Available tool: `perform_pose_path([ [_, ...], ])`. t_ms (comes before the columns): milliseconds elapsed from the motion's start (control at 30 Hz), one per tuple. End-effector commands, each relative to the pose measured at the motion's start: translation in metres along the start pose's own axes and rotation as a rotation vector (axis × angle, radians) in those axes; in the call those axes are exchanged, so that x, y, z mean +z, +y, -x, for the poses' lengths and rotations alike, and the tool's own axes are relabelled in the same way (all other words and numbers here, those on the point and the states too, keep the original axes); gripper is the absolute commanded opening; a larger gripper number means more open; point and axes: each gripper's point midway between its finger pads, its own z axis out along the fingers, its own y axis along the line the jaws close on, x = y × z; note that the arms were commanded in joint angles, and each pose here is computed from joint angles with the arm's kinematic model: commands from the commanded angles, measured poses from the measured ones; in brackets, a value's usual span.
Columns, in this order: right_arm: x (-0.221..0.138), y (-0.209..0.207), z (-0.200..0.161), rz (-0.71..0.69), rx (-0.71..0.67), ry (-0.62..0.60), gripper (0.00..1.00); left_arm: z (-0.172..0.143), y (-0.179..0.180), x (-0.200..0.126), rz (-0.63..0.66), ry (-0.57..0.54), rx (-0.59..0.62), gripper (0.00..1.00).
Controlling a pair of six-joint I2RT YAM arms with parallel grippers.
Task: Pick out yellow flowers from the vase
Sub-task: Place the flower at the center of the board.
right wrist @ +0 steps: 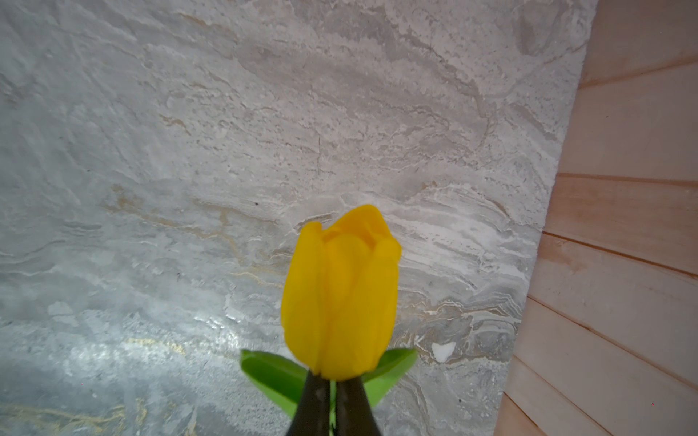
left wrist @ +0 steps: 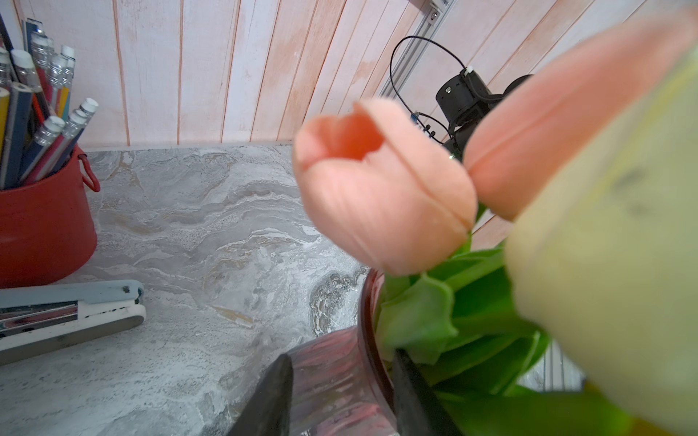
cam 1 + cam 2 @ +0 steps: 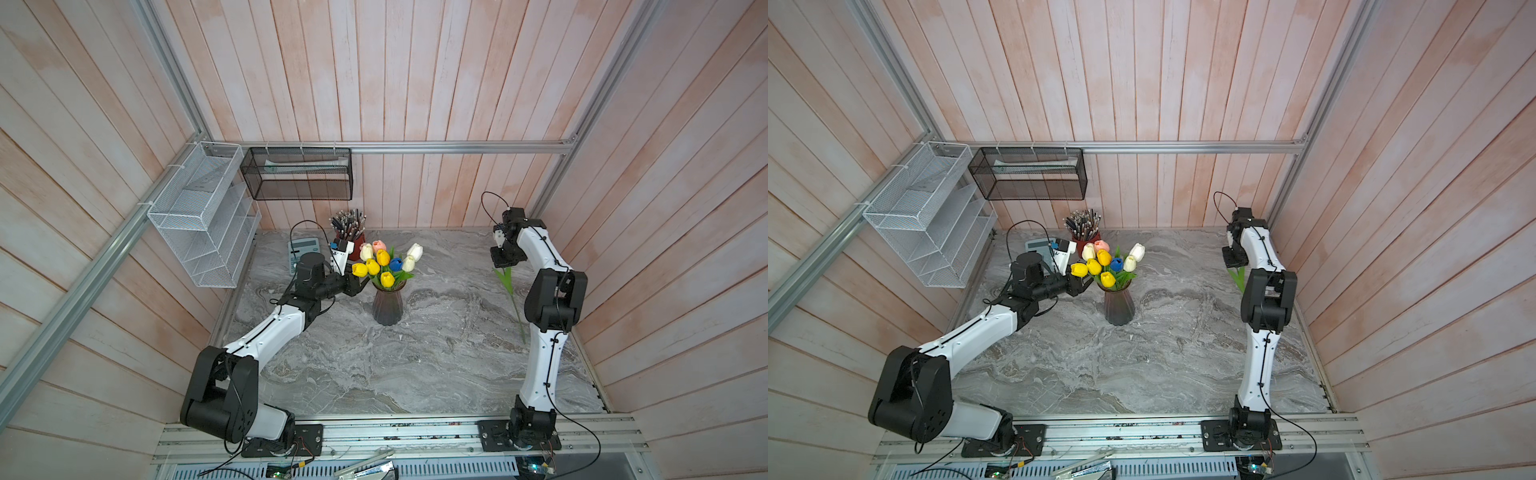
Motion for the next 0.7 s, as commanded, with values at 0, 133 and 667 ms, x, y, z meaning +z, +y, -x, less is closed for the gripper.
perform_pose_path([
  [0, 0.011, -0.012, 0.008, -0.030, 0.000, -0.024, 0.00, -0.014, 0.005, 0.002, 0.019, 0.051, -0.026, 0.44],
  [133, 0.023, -0.013, 0.008, -0.034, -0.001, -0.028, 0.00, -0.015, 0.006, 0.002, 0.020, 0.051, -0.032, 0.44],
  [667, 0.052, -0.010, 0.013, 0.013, 0.023, -0.055, 0.00, -0.015, 0.004, 0.000, 0.018, 0.051, -0.032, 0.44],
])
